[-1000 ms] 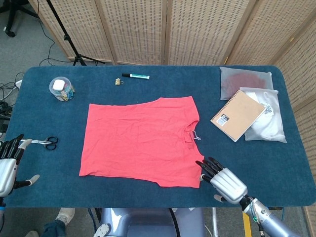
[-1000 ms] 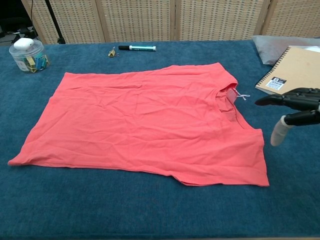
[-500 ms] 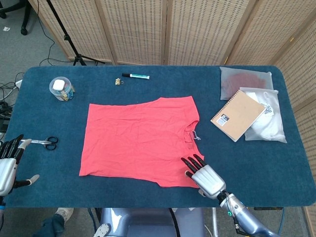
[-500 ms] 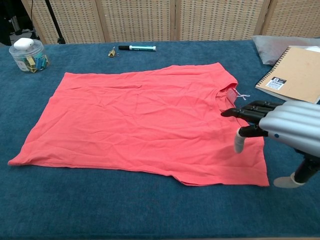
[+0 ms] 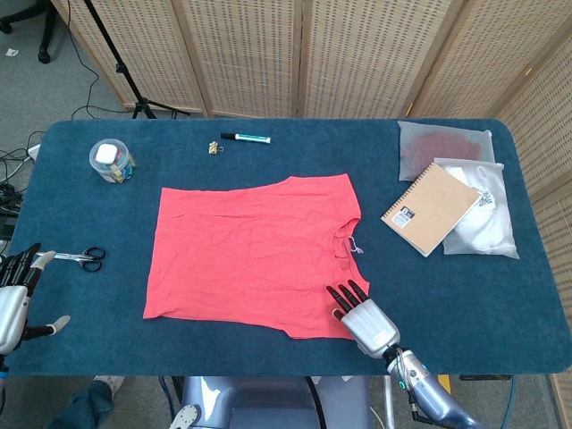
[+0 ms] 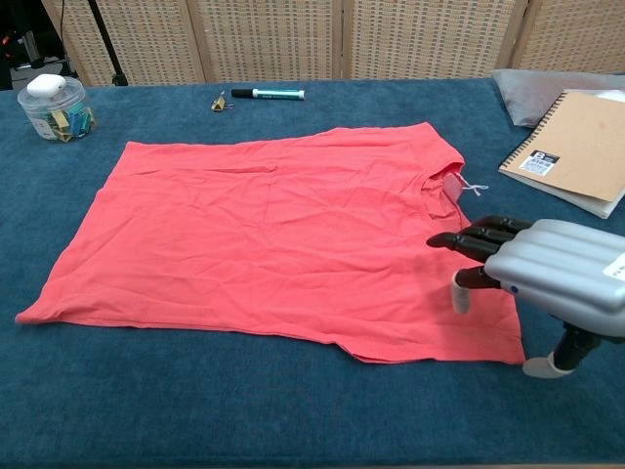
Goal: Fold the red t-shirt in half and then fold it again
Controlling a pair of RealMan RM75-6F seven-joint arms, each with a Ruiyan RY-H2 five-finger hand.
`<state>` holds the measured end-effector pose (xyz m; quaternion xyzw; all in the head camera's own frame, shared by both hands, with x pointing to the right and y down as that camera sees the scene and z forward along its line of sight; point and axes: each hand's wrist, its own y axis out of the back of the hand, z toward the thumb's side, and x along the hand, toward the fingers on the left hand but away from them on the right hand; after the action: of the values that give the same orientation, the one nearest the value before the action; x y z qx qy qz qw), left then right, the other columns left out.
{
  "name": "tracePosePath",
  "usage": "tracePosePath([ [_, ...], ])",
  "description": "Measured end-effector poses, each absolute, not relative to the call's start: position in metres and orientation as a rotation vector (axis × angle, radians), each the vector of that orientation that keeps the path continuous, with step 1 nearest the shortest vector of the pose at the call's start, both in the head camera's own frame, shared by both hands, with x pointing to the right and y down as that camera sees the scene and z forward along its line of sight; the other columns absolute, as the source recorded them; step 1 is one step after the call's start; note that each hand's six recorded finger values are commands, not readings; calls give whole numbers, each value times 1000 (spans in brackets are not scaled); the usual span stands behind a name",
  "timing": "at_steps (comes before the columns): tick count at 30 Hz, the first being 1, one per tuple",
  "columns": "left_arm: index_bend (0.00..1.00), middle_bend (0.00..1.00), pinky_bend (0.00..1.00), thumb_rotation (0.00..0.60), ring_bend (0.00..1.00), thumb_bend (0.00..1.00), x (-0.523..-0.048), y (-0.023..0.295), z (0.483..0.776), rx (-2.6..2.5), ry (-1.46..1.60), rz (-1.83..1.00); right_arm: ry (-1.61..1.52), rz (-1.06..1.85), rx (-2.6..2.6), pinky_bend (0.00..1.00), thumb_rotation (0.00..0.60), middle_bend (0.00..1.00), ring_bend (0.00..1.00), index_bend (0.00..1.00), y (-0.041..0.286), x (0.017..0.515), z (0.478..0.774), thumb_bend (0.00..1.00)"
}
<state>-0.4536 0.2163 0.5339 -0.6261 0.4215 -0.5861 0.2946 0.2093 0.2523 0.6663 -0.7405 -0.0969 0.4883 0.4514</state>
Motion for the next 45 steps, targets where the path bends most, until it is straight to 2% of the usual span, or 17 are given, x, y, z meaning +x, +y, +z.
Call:
tracePosePath([
  [4,0,0,0,600,0,0,-454,216,534,-1666,1122,-1561,-229,1207,-1811,0,600,0,0,370,253,209,669,4],
  [14,0,0,0,600,0,0,-455,216,534,-1657,1125,-1565,-228,1210,-1807,0,600,0,0,414,254,203,676,88],
  [20,0,0,0,600,0,0,-455,215,535,-1660,1123,-1567,-233,1211,-1790,0,600,0,0,434,254,202,681,271],
  [23,0,0,0,600,0,0,-455,215,535,-1659,1123,-1568,-244,1209,-1789,0,600,5,0,441,253,202,681,403],
  [26,0,0,0,600,0,0,-455,215,536,-1659,1122,-1570,-251,1205,-1795,0,600,6,0,447,253,202,682,462],
  [35,0,0,0,600,0,0,-454,216,537,-1662,1116,-1570,-259,1184,-1805,0,600,41,0,558,253,199,681,466],
  [40,1,0,0,600,0,0,-446,216,537,-1693,1112,-1532,-292,1151,-1824,0,600,51,0,565,251,197,678,466],
  [45,52,0,0,600,0,0,-430,220,541,-1774,1097,-1435,-316,1114,-1832,0,600,53,0,567,249,199,675,466],
])
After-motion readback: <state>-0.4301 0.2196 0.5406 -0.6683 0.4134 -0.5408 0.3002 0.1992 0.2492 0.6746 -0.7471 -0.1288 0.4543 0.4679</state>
